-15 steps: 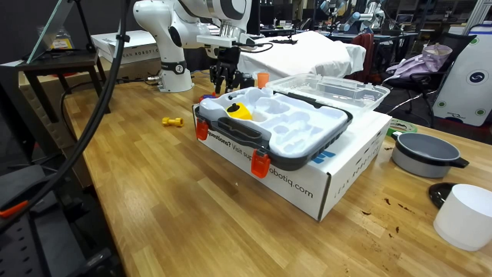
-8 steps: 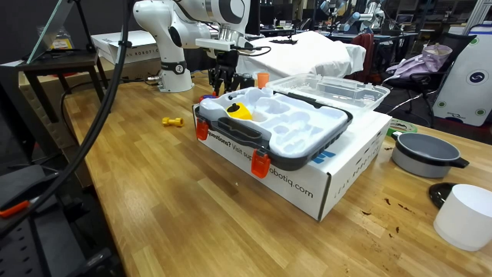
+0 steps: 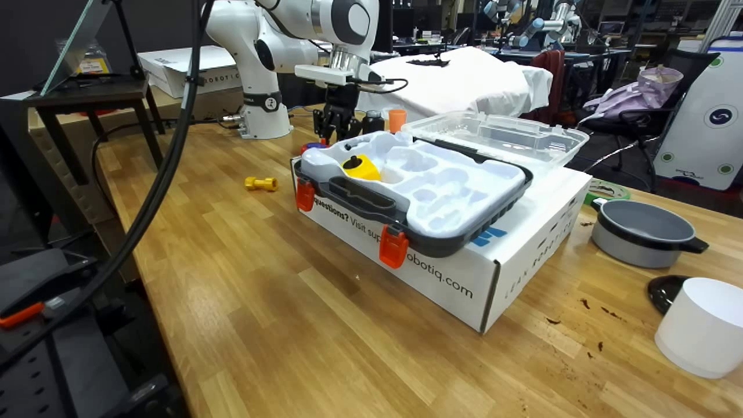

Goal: Put the wooden object on the table

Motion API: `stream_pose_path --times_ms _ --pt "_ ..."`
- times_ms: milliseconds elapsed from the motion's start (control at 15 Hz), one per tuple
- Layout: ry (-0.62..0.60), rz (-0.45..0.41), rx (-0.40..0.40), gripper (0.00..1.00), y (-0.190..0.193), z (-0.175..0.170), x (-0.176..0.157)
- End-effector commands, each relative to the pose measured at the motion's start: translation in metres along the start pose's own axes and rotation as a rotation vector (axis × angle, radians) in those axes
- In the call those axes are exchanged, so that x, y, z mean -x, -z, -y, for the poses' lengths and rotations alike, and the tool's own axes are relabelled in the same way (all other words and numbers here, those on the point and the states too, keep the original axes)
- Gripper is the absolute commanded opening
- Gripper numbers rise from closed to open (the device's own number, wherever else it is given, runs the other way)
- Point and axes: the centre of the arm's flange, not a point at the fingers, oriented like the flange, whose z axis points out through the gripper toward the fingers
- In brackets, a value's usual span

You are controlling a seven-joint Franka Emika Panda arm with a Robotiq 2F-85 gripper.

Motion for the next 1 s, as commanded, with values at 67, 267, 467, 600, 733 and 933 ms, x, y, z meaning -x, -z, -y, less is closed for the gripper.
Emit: stream_pose_path --times_ms 67,267,467,600,733,933 --pt "-0.006 0.035 -0.025 0.18 -0.005 0.000 -0.020" --pt "-0.005 0.055 -0.020 0.18 -0.016 0.000 -0.019" --pt "-0.004 0.062 -0.020 0.18 -0.018 -0.003 -0.018" --pt "-0.003 0.044 0.001 0.44 -0.026 -0.002 -0.001" --pt "-0.004 0.044 0.000 0.56 -0.021 -0.003 -0.001" --pt "-0.004 0.045 0.000 0.68 -0.021 -0.003 -0.001"
